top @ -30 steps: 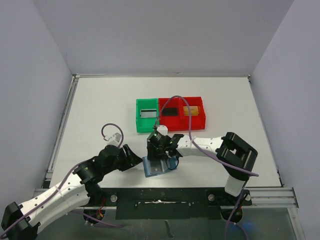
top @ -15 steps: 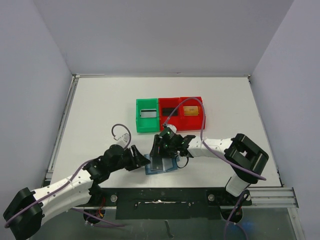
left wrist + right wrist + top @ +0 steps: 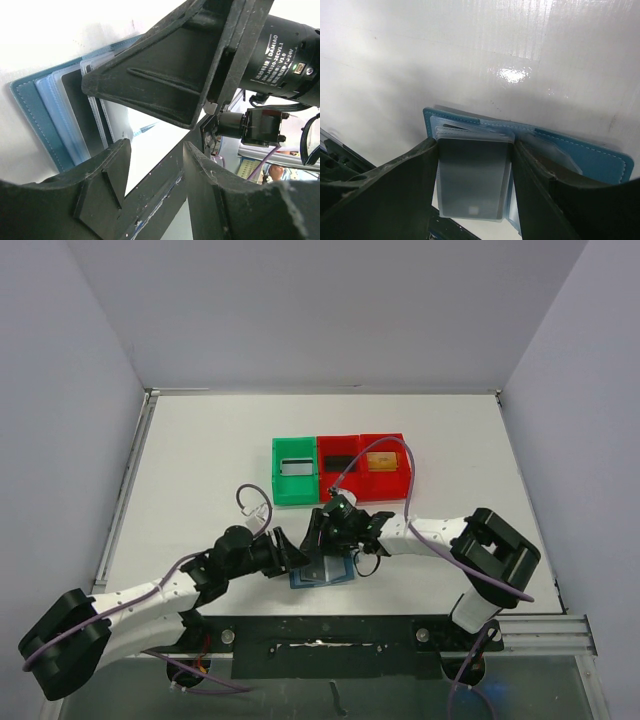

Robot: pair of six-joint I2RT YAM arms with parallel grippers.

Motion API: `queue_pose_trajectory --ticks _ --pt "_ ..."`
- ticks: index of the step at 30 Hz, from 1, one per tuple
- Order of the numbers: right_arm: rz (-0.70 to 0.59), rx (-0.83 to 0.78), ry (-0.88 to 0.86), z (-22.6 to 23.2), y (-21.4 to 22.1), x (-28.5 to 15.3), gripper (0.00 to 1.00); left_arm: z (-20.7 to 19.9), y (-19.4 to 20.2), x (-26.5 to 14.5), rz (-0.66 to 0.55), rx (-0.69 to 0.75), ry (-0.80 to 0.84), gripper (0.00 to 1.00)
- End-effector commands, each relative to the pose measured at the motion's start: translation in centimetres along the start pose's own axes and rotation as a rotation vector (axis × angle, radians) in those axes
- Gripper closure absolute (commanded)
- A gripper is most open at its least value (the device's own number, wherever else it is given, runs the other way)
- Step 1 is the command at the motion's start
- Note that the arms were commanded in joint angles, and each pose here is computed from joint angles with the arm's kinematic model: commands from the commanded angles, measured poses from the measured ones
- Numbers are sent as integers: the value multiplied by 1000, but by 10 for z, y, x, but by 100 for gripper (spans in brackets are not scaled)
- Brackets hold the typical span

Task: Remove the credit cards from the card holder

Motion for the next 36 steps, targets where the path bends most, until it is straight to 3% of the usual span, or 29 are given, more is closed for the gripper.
queue_pose_trajectory --ticks 1,11,29,36 --pt "-13 20 -33 1 -2 -4 46 -10 -4 4 -22 -11 84 56" --pt "0 34 -89 5 -2 -4 46 1 1 13 -11 -43 68 56" --pt "-13 91 -116 1 -2 -4 48 8 -15 3 -134 -42 -55 55" --pt "-18 98 -137 4 -4 -4 48 -4 -10 15 -45 6 24 60"
Point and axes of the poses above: each gripper's point midway between its finger pads, its own x axis out along the fingers, its own z axis along the line the jaws close on, y = z × x, the point moved 5 cm from there along -x, back along the fingers, and after that the axes turned 1 degree about x, right-handed, at the moved point
